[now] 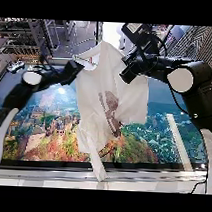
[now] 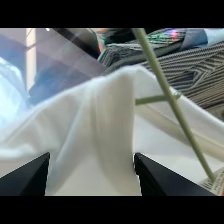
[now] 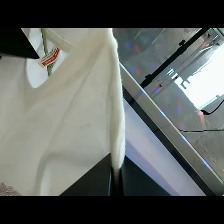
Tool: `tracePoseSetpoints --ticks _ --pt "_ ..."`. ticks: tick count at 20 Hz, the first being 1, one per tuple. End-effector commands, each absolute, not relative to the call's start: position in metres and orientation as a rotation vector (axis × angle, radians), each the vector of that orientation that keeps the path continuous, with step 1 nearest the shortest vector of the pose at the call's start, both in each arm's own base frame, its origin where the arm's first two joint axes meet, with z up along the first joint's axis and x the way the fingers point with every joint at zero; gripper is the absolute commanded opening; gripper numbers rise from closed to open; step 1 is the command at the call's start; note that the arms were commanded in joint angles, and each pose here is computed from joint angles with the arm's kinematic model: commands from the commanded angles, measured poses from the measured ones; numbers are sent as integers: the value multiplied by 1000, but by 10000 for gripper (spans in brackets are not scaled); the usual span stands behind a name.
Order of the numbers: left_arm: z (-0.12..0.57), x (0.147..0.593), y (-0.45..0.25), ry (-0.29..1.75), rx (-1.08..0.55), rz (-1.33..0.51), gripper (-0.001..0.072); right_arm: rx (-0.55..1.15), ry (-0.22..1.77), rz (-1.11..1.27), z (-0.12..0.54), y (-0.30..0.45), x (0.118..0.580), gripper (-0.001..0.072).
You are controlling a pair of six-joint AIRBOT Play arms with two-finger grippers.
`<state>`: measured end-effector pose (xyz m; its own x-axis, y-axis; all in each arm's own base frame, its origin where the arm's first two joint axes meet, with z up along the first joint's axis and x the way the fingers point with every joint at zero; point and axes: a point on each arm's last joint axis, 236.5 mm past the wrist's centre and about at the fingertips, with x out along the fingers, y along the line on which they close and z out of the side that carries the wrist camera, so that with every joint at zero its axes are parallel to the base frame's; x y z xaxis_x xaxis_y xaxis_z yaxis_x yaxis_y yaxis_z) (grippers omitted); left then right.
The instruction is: Fold the clothes and pants, and hang the long-sleeved shirts on hangers.
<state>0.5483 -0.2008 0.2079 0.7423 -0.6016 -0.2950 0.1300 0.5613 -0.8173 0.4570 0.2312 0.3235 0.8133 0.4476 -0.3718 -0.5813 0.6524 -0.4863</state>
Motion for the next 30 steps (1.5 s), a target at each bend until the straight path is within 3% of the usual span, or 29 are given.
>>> tracePoseSetpoints --ticks 1,5,9,10,14,15,17,21,25,27,30 --pt "229 526 -179 631 -857 -486 585 -628 231 590 322 231 457 19" --pt "270 538 -184 495 -1024 -506 580 -598 241 586 322 232 458 19" --pt "248 525 -203 588 -939 -535 576 -597 242 586 322 232 457 20" --pt "243 525 -205 602 -923 -526 547 -596 241 586 322 232 457 20" --pt "213 525 -213 695 -947 -454 540 -593 242 589 322 233 457 20" --pt "209 527 -216 700 -956 -446 508 -592 242 589 322 233 457 20" --pt "204 539 -216 670 -979 -427 336 -591 241 590 322 233 457 20" --pt "196 555 -216 633 -1012 -399 327 -585 241 597 322 234 456 20" --pt "208 556 -228 618 -1119 -437 406 -573 249 611 320 237 454 20" --pt "221 551 -233 602 -1115 -470 652 -581 273 616 315 236 452 20" --pt "220 552 -234 600 -1117 -467 647 -583 283 620 312 236 451 20"
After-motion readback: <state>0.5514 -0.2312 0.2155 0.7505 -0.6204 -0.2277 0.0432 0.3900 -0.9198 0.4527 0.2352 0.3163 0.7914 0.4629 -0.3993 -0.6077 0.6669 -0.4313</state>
